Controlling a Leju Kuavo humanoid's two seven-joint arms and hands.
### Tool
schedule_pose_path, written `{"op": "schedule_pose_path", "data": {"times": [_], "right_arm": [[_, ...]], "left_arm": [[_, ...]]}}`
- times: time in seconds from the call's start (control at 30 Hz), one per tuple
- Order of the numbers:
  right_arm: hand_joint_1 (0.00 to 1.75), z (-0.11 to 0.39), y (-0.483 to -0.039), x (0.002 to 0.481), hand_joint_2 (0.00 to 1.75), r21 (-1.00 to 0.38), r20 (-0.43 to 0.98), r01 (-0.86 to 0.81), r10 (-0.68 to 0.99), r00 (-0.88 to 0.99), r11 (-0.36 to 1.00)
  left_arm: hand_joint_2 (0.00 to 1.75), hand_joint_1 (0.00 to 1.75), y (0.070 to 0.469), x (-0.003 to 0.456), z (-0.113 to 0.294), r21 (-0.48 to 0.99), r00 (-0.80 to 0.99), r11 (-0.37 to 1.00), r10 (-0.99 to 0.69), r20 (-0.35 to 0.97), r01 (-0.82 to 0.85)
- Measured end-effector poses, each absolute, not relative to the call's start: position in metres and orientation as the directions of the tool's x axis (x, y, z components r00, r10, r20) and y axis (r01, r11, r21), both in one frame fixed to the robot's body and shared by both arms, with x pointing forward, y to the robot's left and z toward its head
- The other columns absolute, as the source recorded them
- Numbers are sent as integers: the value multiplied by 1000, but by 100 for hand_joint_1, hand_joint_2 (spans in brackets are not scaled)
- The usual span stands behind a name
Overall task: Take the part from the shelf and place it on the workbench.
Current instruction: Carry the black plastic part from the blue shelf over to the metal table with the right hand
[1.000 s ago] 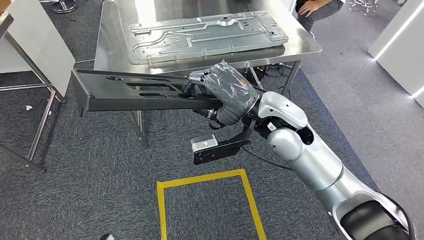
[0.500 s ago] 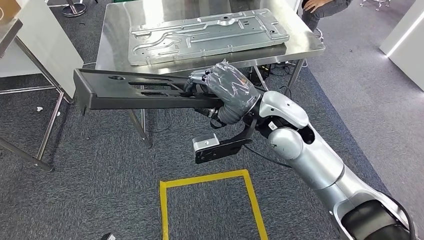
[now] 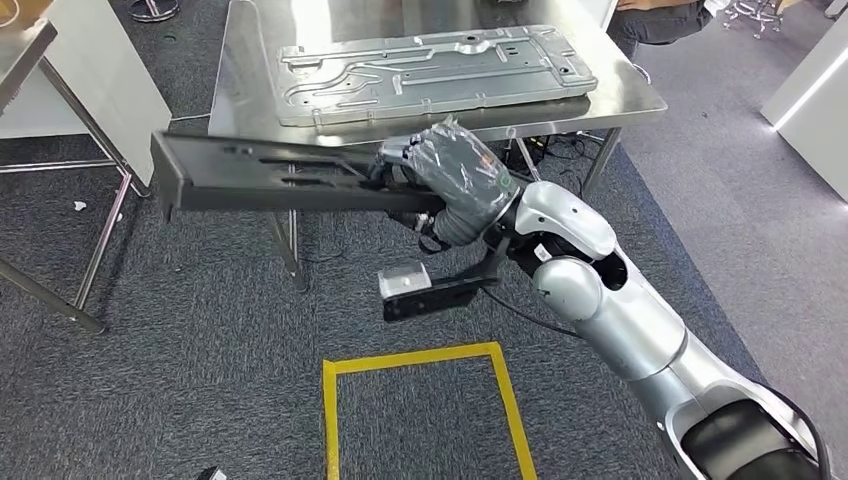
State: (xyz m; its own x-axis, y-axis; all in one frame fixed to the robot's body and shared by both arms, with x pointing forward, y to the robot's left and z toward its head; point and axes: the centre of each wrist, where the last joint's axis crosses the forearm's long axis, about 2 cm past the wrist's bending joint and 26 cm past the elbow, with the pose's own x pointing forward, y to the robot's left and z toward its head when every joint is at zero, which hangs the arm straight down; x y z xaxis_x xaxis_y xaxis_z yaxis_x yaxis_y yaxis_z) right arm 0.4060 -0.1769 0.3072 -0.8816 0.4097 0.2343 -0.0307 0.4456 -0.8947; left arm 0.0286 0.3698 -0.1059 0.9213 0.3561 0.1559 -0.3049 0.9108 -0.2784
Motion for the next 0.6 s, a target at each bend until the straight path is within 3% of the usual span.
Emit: {"op": "schedule_pose_path", "data": {"times": [0.1, 0.23, 0.6], "right_arm": [[169, 313, -142, 399, 175, -908, 207, 27, 505, -838, 417], [169, 319, -116, 394, 175, -904, 195, 36, 485, -853, 427], [169, 338, -114, 401, 175, -919, 120, 106, 525, -843, 381]], "left_arm": [[0, 0, 387, 21, -103, -283, 915, 906, 370, 163, -316], [0, 0, 399, 14, -102, -263, 910, 907, 379, 168, -329], [0, 0, 400, 4, -102, -250, 906, 907, 386, 176, -338]]}}
